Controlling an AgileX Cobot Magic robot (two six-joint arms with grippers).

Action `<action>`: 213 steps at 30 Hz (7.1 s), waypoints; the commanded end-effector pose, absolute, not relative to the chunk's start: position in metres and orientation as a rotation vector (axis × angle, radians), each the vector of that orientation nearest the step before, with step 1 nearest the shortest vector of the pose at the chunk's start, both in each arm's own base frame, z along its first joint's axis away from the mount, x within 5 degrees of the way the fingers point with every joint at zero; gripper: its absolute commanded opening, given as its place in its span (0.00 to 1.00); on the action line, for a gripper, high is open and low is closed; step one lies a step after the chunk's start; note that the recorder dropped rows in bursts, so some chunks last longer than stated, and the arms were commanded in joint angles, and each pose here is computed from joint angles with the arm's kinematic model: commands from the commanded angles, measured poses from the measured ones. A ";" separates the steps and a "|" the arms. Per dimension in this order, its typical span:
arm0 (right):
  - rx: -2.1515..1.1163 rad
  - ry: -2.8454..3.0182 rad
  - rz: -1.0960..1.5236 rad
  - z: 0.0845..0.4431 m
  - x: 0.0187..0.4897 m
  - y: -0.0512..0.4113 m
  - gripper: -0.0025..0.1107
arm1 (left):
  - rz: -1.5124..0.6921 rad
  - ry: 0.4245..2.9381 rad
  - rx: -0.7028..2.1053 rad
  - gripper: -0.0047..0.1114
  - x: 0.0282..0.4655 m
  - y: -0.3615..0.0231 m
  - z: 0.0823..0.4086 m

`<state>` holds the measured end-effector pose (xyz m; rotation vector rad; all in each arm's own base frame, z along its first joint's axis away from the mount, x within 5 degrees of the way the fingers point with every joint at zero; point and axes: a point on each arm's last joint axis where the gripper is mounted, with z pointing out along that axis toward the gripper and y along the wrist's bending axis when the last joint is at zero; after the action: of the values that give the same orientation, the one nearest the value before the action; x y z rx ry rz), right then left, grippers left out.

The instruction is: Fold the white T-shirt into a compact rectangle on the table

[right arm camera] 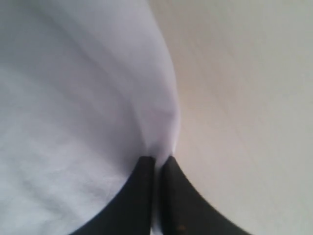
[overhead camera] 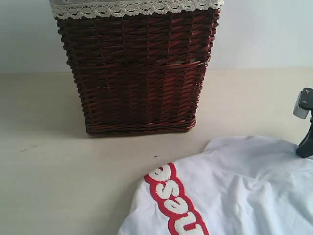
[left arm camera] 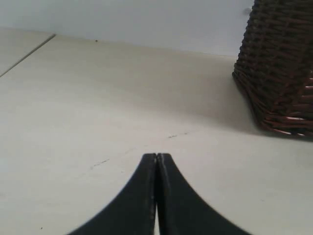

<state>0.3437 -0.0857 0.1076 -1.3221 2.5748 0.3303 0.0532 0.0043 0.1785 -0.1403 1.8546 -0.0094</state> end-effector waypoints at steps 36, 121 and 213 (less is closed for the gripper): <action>-1.103 2.371 -0.261 0.202 0.294 -0.080 0.02 | -0.013 1.831 -0.138 0.04 0.053 0.004 0.181; -1.840 2.438 0.244 0.161 0.257 -0.072 0.31 | -0.013 1.831 -0.138 0.04 0.053 0.004 0.181; -1.597 3.156 -0.026 0.108 0.194 -0.123 0.02 | -0.013 1.831 -0.138 0.04 0.053 0.004 0.181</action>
<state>0.2169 -0.1288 0.1112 -1.5114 3.0327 -0.2271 0.0532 0.0043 0.1785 -0.1403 1.8546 -0.0094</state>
